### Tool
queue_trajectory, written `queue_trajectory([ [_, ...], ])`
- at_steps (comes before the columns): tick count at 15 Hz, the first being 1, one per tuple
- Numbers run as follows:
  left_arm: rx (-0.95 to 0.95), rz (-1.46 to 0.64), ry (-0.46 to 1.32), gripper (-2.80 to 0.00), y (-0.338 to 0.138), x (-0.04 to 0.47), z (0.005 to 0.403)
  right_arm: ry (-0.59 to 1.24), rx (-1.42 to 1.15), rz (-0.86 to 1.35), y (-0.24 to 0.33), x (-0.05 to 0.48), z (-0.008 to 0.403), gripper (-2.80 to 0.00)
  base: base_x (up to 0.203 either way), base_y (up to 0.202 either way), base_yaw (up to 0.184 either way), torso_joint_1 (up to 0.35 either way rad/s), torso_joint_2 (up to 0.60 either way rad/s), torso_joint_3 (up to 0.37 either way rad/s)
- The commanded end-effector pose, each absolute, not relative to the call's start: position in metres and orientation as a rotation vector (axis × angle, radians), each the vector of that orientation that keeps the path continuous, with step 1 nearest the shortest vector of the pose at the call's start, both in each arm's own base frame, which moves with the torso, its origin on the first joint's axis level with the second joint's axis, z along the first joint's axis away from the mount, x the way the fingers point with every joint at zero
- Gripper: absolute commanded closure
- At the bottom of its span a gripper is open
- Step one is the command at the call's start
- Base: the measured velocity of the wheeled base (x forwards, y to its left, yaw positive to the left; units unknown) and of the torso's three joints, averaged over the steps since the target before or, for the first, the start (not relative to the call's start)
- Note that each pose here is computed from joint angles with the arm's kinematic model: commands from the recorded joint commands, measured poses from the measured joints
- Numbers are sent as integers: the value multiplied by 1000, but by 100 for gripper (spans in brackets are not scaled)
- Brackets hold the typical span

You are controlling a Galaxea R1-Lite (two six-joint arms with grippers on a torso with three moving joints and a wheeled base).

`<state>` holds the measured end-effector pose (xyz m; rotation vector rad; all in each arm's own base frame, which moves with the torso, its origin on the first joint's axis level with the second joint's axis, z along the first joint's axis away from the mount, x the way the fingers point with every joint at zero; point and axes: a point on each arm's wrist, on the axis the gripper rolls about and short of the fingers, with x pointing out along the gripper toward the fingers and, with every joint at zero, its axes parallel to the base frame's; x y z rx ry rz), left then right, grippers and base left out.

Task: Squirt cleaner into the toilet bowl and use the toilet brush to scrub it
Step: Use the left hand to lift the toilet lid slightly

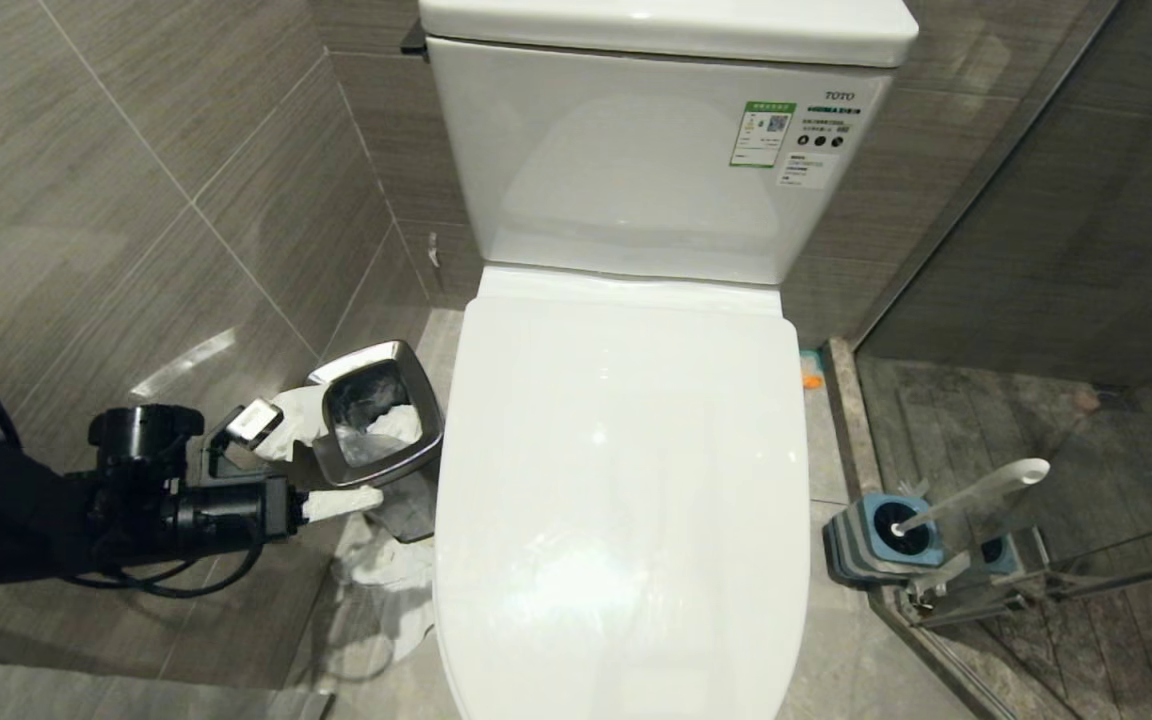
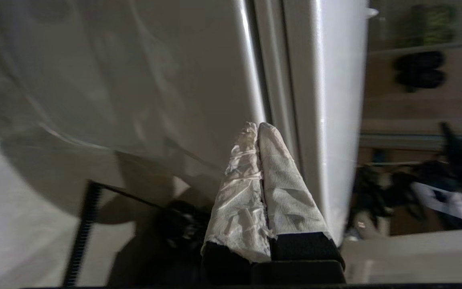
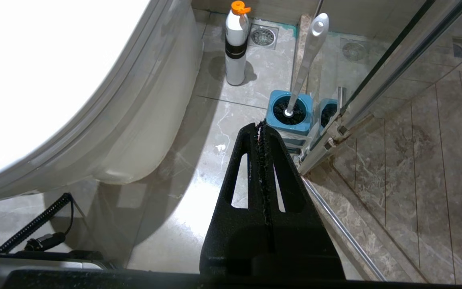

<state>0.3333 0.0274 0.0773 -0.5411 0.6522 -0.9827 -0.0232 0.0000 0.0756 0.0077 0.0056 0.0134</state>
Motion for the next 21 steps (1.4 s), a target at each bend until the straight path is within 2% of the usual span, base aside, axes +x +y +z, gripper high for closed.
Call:
queue_trajectory([
  [1, -593, -1020, 675, 0, 27, 333, 70, 6, 8, 14, 0, -23, 76, 0, 0, 0, 0, 0, 0, 0],
  [13, -726, -1167, 706, 0, 23, 300, 59, 6, 8, 14, 0, -23, 76, 0, 0, 0, 0, 0, 0, 0],
  [18, -685, -1161, 665, 0, 28, 307, 31, 8, 8, 14, 0, -23, 76, 0, 0, 0, 0, 0, 0, 0],
  [19, -677, -1160, 656, -280, 29, 308, 25, 7, 8, 14, 0, -23, 76, 0, 0, 0, 0, 0, 0, 0],
  [21, -678, -1167, 656, -280, 27, 305, 22, 7, 8, 14, 0, -23, 76, 0, 0, 0, 0, 0, 0, 0],
])
